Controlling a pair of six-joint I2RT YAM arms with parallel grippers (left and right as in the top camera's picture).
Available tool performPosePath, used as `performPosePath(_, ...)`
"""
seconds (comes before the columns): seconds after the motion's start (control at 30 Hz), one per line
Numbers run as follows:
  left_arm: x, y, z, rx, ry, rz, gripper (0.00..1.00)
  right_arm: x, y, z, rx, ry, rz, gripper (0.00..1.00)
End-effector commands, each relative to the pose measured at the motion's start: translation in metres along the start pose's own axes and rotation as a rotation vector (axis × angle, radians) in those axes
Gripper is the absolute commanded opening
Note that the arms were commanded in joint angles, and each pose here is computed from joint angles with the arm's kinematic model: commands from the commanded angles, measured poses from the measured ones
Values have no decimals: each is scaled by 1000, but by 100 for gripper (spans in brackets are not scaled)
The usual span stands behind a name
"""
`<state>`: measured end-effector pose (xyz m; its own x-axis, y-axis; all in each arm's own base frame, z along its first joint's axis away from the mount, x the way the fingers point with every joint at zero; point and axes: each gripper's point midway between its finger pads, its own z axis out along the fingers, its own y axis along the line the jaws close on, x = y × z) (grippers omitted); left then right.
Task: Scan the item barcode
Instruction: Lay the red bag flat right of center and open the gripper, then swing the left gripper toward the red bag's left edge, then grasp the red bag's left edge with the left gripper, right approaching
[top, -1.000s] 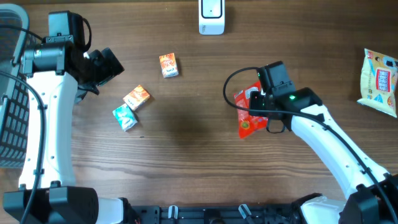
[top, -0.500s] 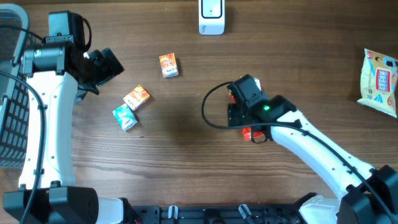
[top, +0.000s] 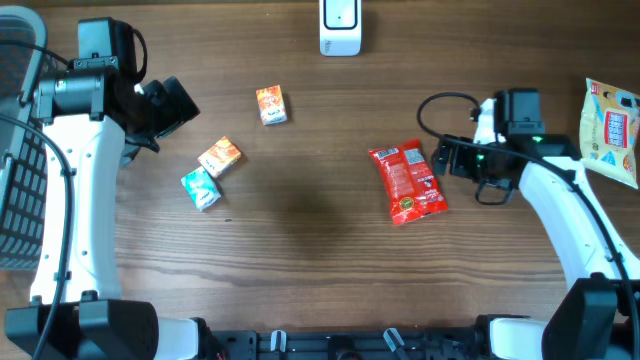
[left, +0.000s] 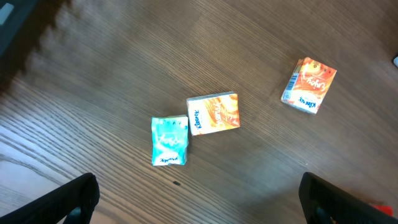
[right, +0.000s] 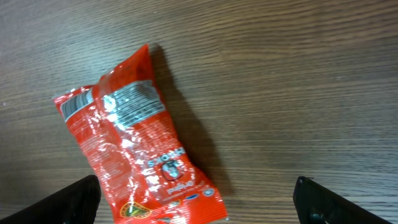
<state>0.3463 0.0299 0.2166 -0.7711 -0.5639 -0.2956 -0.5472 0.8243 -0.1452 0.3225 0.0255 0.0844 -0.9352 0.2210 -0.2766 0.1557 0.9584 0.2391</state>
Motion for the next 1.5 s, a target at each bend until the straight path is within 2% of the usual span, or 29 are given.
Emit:
performPosePath(0.0, -13, -4, 0, 16, -49, -18, 100, 2, 3, 3, -39, 19, -53, 100)
performPosePath(0.13, -15, -10, -1, 49, -53, -35, 100, 3, 4, 7, -49, 33, -42, 100)
performPosePath(0.3, 28, -56, -7, 309, 168, 5, 100, 3, 6, 14, -64, 47, 1, 100)
performPosePath(0.4, 68, -86, -6, 448, 300, 146, 100, 2, 5, 20, -63, 53, 31, 100)
performPosePath(0.5, 112, -99, 12, 442, 394, 247, 100, 1, 4, 25, -61, 55, 51, 100)
performPosePath(0.53, 138, -106, 24, 447, 445, 297, 100, 0, 4, 27, -62, 55, 54, 100)
performPosePath(0.63, 192, -131, 39, 554, 537, 401, 100, -2, 4, 30, -67, 54, 60, 100)
performPosePath(0.73, 242, -161, 50, 698, 583, 482, 100, -4, 12, 31, -114, 51, 57, 100)
performPosePath(0.8, 263, -175, 62, 720, 561, 478, 100, -5, 16, 30, -142, 50, 56, 100)
performPosePath(0.93, 282, -195, 82, 692, 482, 405, 100, -7, 21, 28, -191, 49, 68, 100)
performPosePath(1.03, 294, -216, 85, 738, 444, 428, 100, -10, 21, 26, -229, 44, 86, 100)
performPosePath(1.17, 310, -236, 99, 774, 458, 411, 100, -12, 19, 22, -264, 42, 107, 100)
performPosePath(1.3, 316, -240, 122, 751, 491, 352, 100, -13, 11, 21, -258, 38, 128, 100)
performPosePath(1.47, 317, -252, 129, 796, 479, 348, 100, -14, 10, 21, -257, 37, 130, 100)
